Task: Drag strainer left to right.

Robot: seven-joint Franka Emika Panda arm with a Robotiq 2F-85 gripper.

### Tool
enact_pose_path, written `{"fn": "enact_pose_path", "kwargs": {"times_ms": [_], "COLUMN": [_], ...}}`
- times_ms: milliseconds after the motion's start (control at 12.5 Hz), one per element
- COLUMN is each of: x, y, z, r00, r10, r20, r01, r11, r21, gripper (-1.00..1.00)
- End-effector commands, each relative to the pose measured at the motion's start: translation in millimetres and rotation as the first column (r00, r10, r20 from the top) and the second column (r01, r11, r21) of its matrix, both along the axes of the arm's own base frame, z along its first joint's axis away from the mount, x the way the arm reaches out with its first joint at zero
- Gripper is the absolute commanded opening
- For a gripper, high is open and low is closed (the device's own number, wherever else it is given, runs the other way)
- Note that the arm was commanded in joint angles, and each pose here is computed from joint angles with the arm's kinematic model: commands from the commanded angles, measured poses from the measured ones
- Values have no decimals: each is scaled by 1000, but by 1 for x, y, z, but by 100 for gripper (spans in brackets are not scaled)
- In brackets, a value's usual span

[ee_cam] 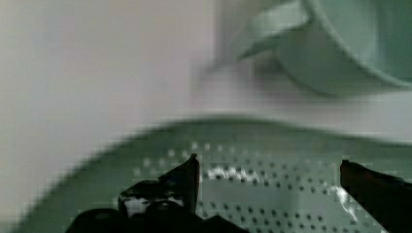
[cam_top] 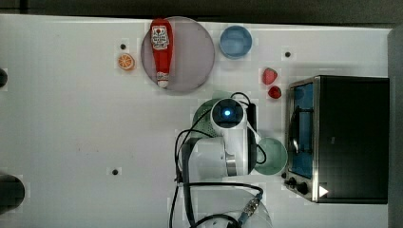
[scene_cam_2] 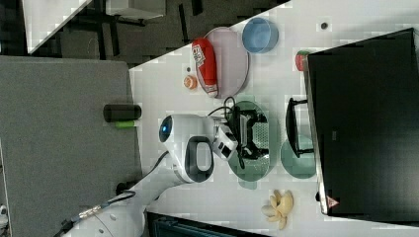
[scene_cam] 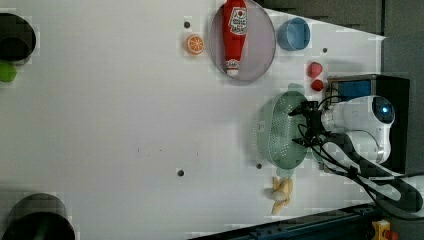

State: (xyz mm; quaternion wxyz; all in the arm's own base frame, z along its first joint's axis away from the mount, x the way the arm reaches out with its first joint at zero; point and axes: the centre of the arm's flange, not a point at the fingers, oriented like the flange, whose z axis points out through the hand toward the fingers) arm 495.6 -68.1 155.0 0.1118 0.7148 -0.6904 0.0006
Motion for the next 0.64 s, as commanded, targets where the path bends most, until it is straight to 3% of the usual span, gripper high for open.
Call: {"fn": "enact_pose_path", "kwargs": {"times_ms": [80,320,560,640], "x": [9,2,-31,-42], "y": [48,58,55,54], "z": [72,165,269,306], "r00": [956,908,879,845], "r10": [281,406,458,514], "r20": [79,103,132,146], "r01": [-284,-412,-474,-533], "r11": [959,910,867,831], "r21": [25,42,151,160], "gripper": [100,100,100,100]}}
